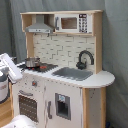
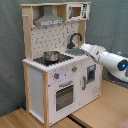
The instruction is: Play with the kitchen
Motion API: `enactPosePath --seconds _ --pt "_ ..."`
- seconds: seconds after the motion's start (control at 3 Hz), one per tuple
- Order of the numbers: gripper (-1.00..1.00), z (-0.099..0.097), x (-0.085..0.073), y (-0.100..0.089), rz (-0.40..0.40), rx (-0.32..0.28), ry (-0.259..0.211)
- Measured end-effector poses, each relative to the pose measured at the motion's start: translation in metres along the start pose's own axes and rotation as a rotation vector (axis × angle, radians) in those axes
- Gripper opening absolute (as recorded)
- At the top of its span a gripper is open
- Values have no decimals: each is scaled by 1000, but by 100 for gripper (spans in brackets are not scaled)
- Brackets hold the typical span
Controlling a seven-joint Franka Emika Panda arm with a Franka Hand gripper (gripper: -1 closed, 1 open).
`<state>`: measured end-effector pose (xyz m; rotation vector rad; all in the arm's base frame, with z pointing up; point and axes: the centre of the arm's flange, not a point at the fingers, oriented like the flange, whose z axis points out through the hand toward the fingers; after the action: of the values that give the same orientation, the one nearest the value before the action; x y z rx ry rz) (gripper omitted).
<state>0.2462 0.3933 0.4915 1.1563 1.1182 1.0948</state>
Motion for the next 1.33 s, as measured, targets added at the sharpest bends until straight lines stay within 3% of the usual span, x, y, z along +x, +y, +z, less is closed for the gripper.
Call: enactPosePath --seconds 0.67,1.33 --pt "100 14 -1 19 -139 -7 40" --pt "100 28 -24 56 -264 -42 37"
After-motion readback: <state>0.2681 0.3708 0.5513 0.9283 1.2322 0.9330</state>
